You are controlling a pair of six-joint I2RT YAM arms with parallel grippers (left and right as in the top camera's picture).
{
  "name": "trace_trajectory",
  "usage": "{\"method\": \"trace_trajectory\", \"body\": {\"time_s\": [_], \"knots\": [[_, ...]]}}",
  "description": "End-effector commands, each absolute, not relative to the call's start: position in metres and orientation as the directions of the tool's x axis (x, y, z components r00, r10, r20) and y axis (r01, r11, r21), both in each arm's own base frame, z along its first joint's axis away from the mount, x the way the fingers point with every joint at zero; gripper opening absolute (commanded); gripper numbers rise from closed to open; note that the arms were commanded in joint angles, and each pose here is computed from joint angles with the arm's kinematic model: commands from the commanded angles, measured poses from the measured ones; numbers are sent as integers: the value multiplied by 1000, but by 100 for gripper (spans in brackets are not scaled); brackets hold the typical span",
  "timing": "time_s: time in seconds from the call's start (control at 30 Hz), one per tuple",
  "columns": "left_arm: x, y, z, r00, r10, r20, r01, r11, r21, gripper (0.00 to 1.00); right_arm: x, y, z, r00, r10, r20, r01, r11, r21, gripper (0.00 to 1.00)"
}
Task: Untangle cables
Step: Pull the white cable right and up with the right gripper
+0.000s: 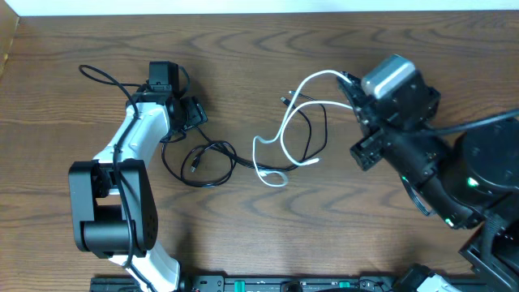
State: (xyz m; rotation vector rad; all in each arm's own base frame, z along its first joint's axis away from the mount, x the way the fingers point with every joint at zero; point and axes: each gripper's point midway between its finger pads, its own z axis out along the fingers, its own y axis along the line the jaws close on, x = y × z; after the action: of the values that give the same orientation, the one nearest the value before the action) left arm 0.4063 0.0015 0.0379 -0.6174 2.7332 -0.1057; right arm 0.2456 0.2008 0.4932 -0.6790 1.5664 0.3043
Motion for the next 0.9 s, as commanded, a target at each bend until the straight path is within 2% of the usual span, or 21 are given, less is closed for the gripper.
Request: {"method": "trace_trajectory", "body": {"time_s": [0.0, 0.3, 0.5, 0.63, 0.73, 0.87], "knots": [[405, 1, 34, -851, -435, -293, -410, 900, -146, 80, 247, 198, 498, 11, -221, -975, -571, 799, -188, 1], [405, 1, 34, -851, -435, -293, -410, 900, -146, 80, 260, 188, 494, -15, -240, -971, -491, 847, -203, 1], [405, 1, 34, -851, -435, -293, -410, 900, -146, 80, 283, 155, 488, -72, -272, -959, -272, 931, -244, 1], [405, 1, 34, -851, -435, -293, -410, 900, -146, 80, 299, 123, 476, -156, -304, -940, -72, 953, -296, 1], [405, 1, 34, -851, -435, -293, -410, 900, -146, 80, 311, 99, 463, -225, -238, -945, 62, 964, -257, 1], [405, 1, 34, -851, -435, -293, -410, 900, -146, 80, 324, 78, 443, -301, -174, -938, 147, 963, -226, 1]]}}
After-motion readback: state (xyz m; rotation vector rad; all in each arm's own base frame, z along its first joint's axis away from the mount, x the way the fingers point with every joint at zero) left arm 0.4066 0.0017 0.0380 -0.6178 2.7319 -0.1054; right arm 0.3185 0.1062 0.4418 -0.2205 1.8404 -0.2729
